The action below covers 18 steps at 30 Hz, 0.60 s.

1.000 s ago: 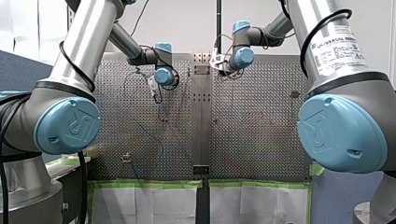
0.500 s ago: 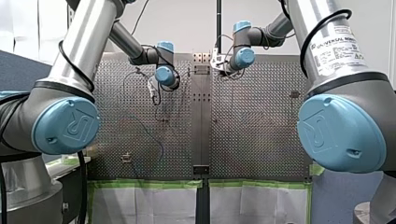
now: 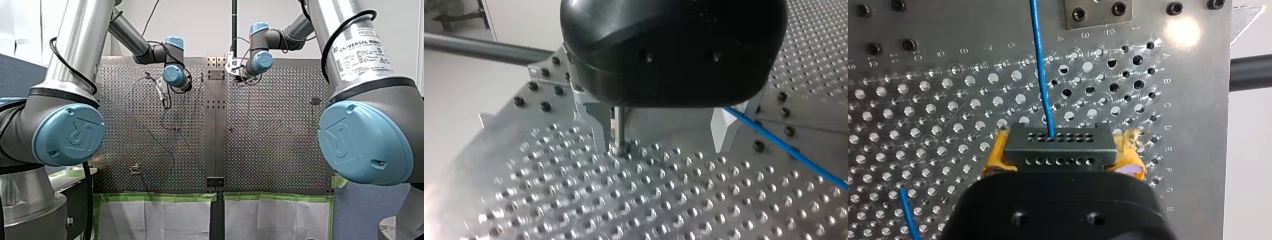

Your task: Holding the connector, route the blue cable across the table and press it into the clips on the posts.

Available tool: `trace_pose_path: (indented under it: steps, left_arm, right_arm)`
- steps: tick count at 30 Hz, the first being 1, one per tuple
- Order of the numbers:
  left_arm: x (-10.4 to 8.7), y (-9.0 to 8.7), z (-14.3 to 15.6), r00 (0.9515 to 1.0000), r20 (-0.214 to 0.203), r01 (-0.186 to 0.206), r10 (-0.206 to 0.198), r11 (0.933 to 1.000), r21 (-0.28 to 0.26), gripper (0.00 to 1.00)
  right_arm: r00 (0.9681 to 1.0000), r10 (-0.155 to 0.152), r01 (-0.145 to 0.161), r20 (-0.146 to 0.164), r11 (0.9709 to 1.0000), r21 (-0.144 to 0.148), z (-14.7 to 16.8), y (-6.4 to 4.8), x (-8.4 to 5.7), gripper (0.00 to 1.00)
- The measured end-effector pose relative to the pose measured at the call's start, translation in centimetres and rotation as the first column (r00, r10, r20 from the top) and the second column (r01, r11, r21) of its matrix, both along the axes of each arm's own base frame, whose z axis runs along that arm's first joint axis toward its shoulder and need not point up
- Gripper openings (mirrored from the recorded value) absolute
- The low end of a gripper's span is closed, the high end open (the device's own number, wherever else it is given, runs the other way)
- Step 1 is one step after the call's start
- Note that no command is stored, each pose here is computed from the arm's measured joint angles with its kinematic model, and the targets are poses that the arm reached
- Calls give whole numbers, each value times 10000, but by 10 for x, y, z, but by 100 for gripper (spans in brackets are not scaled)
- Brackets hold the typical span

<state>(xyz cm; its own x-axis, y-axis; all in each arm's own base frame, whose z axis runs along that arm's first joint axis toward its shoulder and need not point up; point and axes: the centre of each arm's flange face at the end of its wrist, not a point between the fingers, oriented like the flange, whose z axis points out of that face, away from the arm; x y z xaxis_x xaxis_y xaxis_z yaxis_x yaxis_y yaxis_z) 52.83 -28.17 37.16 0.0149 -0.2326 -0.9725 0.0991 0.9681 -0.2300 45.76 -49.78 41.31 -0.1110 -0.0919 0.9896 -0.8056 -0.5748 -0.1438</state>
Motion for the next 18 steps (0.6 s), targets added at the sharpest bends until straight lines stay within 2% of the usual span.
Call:
trace_pose_path:
  steps: [11, 18]
  left_arm:
    - [-51, -7, 4, 9985, -371, 406, -397, 9989, 233, 100]
    - [-78, -10, 15, 9977, -250, 642, -637, 9977, 202, 100]
  right_arm:
    - [10000, 33, -33, -3, 10000, 25, 0, 2, 1, 0]
    - [10000, 18, -18, -3, 10000, 2, 1, 1, 0, 0]
